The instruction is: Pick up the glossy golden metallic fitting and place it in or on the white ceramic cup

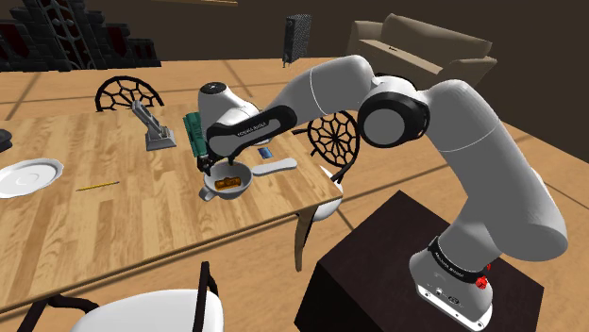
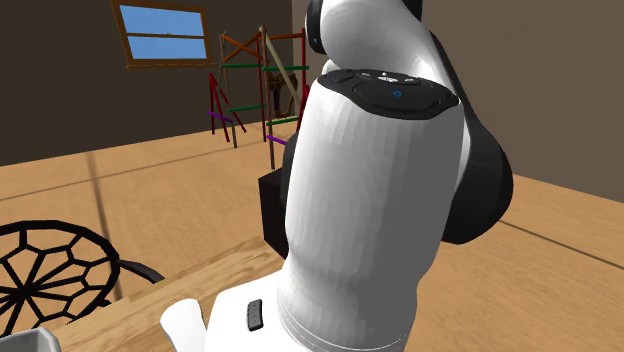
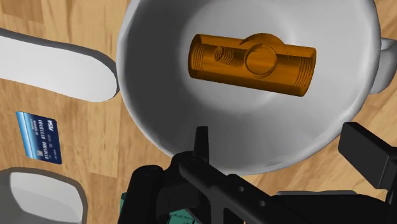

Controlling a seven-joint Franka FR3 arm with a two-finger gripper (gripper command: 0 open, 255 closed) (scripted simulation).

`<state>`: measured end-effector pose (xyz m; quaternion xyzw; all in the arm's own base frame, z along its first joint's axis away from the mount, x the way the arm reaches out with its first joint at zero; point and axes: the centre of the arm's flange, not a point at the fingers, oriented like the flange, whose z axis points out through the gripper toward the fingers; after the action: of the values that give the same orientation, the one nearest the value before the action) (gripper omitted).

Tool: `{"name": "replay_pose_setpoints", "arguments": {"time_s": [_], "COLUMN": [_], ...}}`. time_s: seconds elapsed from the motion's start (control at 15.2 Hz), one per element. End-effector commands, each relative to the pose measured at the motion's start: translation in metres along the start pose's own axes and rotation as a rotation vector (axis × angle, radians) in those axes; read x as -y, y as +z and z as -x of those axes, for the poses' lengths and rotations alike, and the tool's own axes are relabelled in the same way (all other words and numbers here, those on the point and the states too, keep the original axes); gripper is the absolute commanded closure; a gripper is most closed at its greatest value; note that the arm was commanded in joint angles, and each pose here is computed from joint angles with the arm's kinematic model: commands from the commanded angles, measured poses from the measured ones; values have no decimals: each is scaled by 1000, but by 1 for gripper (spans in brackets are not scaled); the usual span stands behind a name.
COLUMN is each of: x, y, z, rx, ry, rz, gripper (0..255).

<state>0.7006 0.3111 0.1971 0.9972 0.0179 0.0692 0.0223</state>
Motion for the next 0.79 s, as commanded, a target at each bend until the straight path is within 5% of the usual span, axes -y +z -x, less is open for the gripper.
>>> {"name": "replay_pose_setpoints", "arguments": {"time_s": [0.0, 0.2, 0.73], "x": [0, 0, 0], "y": [-13, -50, -50], "z": [0, 0, 0], "rx": [0, 0, 0], "ry": [0, 0, 0], "rz": [0, 0, 0], "gripper": [0, 0, 0]}}
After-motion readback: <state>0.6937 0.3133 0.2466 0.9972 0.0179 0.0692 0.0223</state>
